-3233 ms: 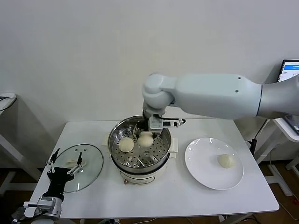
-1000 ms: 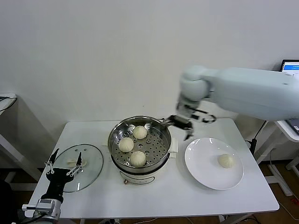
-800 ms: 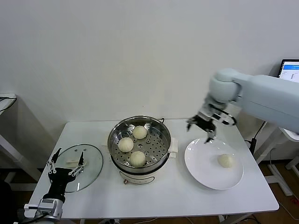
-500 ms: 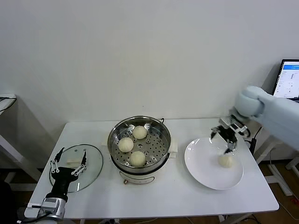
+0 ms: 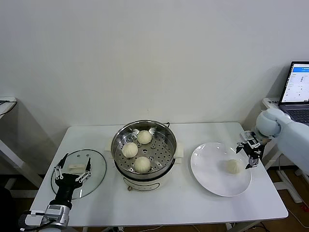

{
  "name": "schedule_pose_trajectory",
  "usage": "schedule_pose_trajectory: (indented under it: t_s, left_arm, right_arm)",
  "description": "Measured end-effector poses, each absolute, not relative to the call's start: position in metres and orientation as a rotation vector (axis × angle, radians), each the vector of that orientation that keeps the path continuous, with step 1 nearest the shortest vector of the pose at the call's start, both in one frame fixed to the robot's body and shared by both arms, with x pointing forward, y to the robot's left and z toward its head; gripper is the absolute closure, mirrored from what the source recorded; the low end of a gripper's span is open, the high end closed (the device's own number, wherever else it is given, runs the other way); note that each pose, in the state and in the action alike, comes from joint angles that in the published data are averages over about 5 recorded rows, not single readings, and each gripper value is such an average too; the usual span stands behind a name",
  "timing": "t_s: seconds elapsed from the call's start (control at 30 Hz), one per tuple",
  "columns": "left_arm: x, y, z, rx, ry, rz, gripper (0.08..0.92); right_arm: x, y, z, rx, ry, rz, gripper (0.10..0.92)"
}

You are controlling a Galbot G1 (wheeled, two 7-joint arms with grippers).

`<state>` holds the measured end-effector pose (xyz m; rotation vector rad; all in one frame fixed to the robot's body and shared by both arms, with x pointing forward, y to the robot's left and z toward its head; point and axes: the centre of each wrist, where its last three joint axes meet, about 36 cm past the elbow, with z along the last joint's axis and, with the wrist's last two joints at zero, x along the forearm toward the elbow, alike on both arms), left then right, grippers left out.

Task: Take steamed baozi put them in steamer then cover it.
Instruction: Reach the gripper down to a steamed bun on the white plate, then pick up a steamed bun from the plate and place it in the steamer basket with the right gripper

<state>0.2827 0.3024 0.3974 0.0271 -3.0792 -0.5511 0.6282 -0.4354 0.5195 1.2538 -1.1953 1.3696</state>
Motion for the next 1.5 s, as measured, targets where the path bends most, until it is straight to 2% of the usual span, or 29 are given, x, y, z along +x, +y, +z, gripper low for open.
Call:
schedule_pose_trajectory:
  t_s: [0.43,0.83,0.93,1.17,1.5]
  left_arm:
    - [0.285,0.299,0.392,0.020,-3.074,-0.537,0.177]
    - [0.286,0.301,0.390,0.025,-3.069,-0.542,0.177]
    - [0.286,0.301,0.390,0.025,-3.069,-0.541,0.177]
    - [0.286,0.300,0.390,0.022,-3.069,-0.539,0.177]
    - [0.286,0.299,0.390,0.015,-3.071,-0.540,0.177]
  right_arm:
    - [0.628,-0.439,0.479,1.217,-1.250,1.341,0.200]
    - [0.630,-0.432,0.464,1.214,-1.275,1.339,0.200]
    - [0.630,-0.431,0.463,1.215,-1.276,1.337,0.216]
    - [0.630,-0.429,0.462,1.220,-1.282,1.335,0.348]
    - [0.629,-0.433,0.477,1.218,-1.296,1.315,0.361]
